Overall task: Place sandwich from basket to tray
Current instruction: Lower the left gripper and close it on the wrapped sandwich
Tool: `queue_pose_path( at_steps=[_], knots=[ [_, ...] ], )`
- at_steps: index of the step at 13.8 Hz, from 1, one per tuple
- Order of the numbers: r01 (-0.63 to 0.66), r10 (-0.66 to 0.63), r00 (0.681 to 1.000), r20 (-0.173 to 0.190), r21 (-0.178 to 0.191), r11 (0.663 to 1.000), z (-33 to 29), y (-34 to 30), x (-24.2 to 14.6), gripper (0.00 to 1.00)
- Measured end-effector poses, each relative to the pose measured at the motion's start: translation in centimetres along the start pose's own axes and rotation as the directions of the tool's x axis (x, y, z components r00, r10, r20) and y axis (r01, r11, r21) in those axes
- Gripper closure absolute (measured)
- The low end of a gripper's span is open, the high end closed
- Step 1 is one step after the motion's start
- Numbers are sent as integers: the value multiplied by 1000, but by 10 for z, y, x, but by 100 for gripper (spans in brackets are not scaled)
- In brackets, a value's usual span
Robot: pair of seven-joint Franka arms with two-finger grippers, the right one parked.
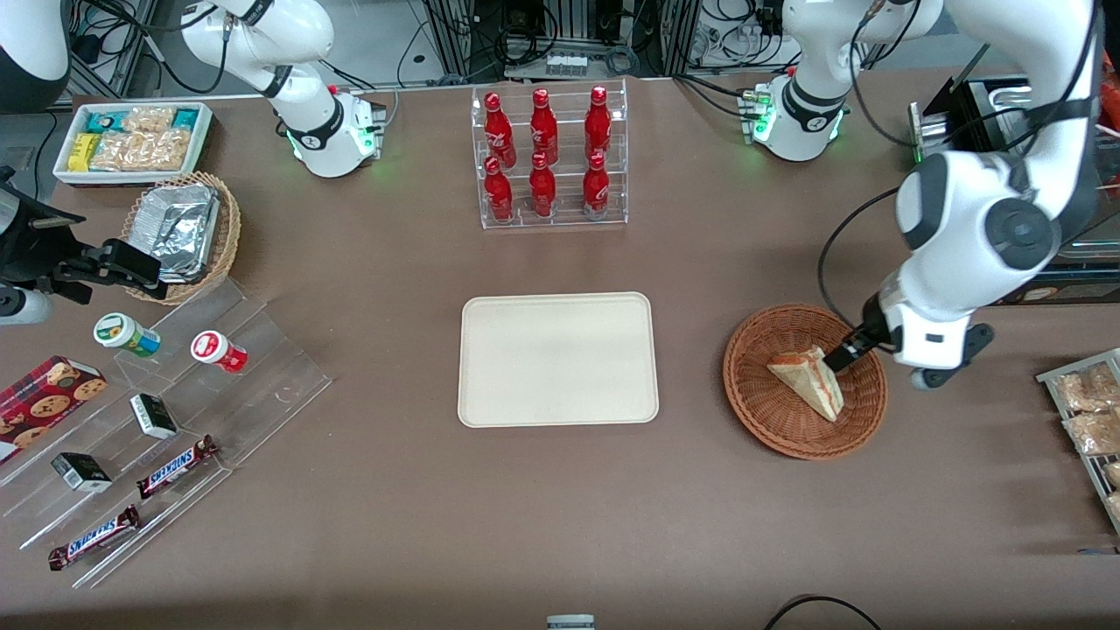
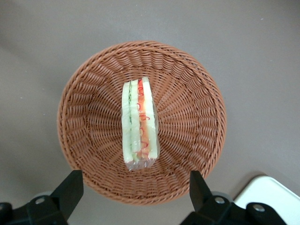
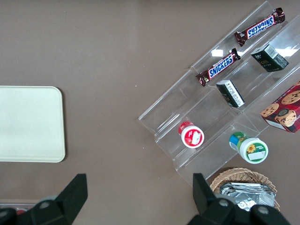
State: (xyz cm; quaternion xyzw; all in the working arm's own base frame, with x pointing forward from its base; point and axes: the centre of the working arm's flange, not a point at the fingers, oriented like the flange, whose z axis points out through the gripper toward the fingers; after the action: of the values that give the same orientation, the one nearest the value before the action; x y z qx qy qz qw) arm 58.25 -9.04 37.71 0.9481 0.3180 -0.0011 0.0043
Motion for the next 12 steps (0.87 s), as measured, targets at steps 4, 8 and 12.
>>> queue_pose_path(
  at_steps=[4, 8, 12],
  knots=[
    [23, -21, 999, -35, 51, 998, 57, 10, -2, 0],
    [50, -49, 997, -56, 16, 999, 88, 8, -6, 0],
    [56, -55, 998, -42, 31, 998, 102, 3, -11, 0]
  ],
)
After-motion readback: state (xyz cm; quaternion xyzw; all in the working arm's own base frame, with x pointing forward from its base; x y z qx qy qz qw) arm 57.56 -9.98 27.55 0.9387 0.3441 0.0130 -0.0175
